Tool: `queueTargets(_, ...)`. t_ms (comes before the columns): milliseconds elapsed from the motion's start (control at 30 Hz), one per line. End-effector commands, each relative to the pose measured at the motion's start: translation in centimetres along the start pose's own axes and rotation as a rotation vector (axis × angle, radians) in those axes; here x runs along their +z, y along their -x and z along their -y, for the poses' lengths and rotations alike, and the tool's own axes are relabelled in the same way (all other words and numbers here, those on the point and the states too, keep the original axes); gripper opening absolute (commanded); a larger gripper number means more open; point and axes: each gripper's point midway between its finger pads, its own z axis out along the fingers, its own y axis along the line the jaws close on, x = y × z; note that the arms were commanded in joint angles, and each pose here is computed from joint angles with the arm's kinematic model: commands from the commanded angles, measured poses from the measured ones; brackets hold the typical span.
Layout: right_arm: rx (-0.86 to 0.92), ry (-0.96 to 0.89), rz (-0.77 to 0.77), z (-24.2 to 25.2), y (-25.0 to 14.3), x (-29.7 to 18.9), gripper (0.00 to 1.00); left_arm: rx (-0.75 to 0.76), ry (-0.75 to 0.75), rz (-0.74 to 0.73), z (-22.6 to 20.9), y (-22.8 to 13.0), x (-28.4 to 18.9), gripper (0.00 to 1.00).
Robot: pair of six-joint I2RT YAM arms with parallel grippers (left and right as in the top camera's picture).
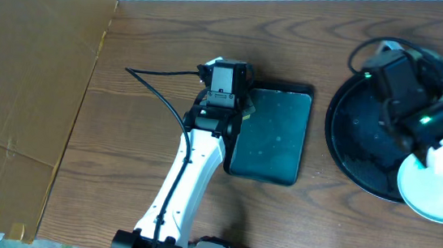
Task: Clean dirty plates on tray and stack at the side
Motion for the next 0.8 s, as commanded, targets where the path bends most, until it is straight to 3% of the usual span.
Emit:
queueTargets(0, 0.298, 0.125, 0.021, -0.6, -0.6, 1.4, 0.01, -0.006, 0.007, 0.008, -0.2, 0.2, -0.1, 0.07)
queueTargets(133, 0.567, 0.098, -0.008, 2.8, -3.2, 3.0, 0.01, -0.007, 0.008, 0.008, -0.2, 0.2, -0.1, 0.07)
queueTargets(333, 0.883, 0.335, 0.065, 6.4, -8.5, 4.8, 0.01, -0.006, 0.008, 0.008, -0.2, 0.2, -0.1, 0.07)
queueTargets(600, 1.256, 0.490, -0.078, 7.1, -22.3, 8.2, 0.01, -0.006, 0.007, 0.009, -0.2, 0.2, -0.1, 0.07)
queueTargets(767, 1.470, 0.442, -0.191, 6.0, -30.1, 10.1, 0.01, -0.008, 0.005, 0.013, -0.2, 0.3, -0.1, 0.07)
